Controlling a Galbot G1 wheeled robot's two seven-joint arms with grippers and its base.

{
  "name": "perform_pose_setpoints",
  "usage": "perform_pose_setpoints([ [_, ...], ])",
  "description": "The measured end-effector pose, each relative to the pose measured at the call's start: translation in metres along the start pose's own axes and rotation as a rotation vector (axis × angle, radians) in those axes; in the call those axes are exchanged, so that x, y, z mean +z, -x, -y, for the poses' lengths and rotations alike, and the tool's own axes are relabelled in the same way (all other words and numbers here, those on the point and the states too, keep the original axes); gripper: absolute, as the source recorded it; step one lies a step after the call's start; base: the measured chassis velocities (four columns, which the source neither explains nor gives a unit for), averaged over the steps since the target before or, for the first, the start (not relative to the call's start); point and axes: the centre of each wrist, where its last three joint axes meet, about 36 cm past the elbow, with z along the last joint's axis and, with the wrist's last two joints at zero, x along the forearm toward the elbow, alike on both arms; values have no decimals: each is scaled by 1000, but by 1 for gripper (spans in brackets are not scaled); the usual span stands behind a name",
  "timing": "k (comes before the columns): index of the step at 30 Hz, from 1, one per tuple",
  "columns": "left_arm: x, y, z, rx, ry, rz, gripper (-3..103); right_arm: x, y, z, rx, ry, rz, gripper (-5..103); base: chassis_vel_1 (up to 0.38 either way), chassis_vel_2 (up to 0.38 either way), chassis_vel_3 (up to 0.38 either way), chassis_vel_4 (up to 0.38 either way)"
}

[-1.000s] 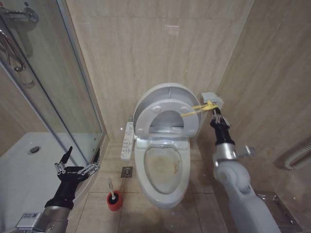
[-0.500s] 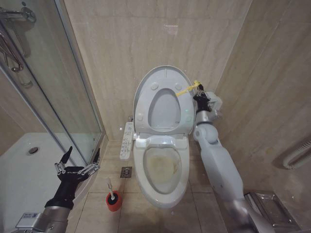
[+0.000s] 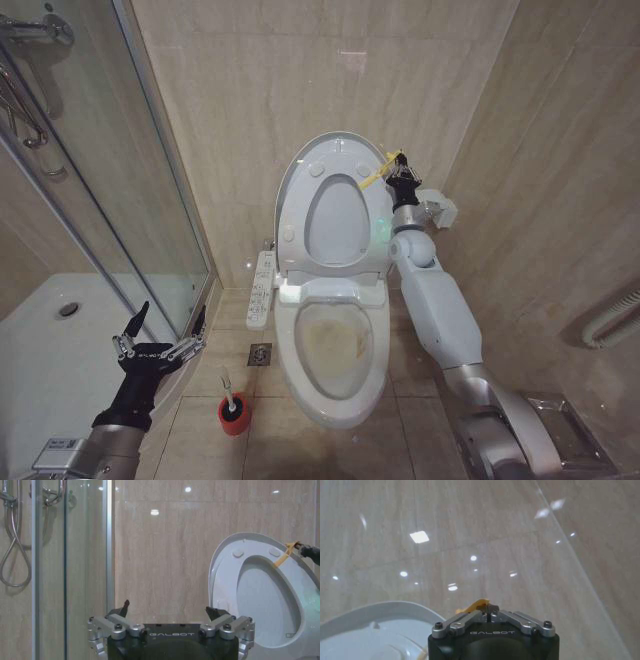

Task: Open the toilet lid, clean the toilet bowl with a toilet brush, close the toilet lid, and flush.

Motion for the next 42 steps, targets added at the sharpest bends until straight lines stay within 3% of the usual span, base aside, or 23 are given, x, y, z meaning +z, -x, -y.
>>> perform_pose_setpoints([
  [17, 0, 0, 0, 0, 0, 0, 100, -7, 27, 0, 105, -109, 57, 0, 0, 0, 0, 0],
  [25, 0, 0, 0, 0, 0, 0, 100, -5, 12, 4, 98, -118, 45, 0, 0, 0, 0, 0],
  [28, 0, 0, 0, 0, 0, 0, 100, -5, -6, 4, 86, -78, 16, 2, 0, 0, 0, 0],
  [33, 0, 0, 0, 0, 0, 0, 100, 0, -19, 7, 73, -83, 1, 2, 0, 0, 0, 0],
  [34, 0, 0, 0, 0, 0, 0, 100, 0, -23, 8, 72, -86, -2, 28, 0, 0, 0, 0],
  [41, 0, 0, 0, 0, 0, 0, 100, 2, -35, 18, 84, -96, -18, 28, 0, 0, 0, 0],
  [42, 0, 0, 0, 0, 0, 0, 100, 2, -35, 18, 87, -96, -18, 56, 0, 0, 0, 0],
])
